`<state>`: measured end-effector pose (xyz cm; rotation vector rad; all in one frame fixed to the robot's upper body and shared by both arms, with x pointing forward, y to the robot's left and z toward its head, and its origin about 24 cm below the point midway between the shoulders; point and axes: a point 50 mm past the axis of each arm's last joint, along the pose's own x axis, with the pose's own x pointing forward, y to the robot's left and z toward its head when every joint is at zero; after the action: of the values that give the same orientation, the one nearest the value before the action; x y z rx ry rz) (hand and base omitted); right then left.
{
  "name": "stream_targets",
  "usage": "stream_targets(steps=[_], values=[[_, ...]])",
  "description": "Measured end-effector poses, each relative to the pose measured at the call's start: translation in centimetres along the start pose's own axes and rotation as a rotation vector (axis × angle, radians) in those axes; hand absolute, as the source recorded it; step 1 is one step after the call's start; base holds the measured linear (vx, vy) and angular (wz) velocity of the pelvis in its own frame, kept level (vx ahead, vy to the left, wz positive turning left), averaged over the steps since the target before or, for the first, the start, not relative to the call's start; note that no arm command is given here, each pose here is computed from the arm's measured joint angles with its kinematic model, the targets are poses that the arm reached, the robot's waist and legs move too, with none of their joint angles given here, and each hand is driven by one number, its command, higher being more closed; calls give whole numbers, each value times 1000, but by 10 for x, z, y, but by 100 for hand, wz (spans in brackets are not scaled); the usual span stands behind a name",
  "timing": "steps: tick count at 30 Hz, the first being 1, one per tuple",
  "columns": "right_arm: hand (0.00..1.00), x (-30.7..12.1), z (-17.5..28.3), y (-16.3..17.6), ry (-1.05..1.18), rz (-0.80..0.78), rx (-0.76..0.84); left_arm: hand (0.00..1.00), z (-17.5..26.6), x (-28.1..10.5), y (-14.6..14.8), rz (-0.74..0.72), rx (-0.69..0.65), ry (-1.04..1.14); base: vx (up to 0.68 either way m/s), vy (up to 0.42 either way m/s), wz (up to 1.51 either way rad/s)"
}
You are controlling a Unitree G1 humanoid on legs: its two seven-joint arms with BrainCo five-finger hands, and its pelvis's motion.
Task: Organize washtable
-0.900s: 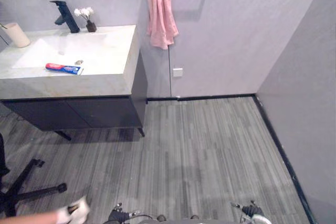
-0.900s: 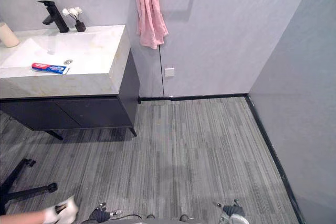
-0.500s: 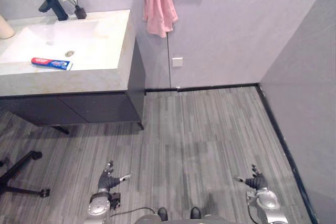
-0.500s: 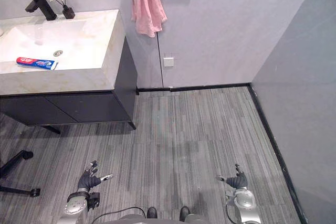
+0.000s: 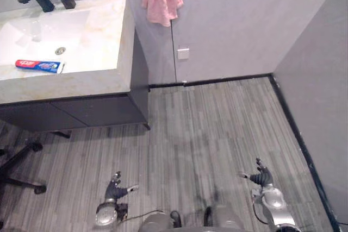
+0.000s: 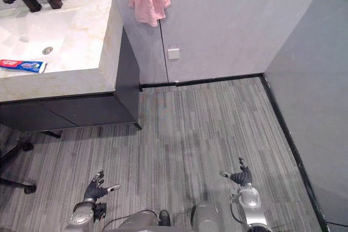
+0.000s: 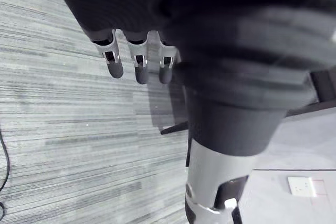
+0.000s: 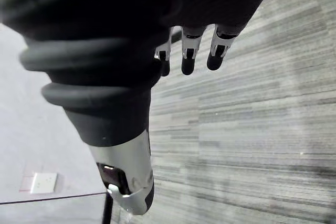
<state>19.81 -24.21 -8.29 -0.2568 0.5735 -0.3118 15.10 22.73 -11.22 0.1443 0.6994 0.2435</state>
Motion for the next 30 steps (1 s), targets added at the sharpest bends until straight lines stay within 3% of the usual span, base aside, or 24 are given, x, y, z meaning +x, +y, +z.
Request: stream_targets(steps=[6,16,21,30], values=[[0,-1,-6,-8,30,-39,-22,0,-1,4,-9,3,-18,33,484,-114,27],[0,-1,17,24,-59,42,18,0,10,2,-22,-12,-102,-18,544,-148,-13],[0,3,3,8,16,-30,31,0,4,-1,-28,-17,-117,5,544,151,-23],[0,-7,-11,27,68,20,32,0,5,0,-18,23,-88,6,528,180,1]])
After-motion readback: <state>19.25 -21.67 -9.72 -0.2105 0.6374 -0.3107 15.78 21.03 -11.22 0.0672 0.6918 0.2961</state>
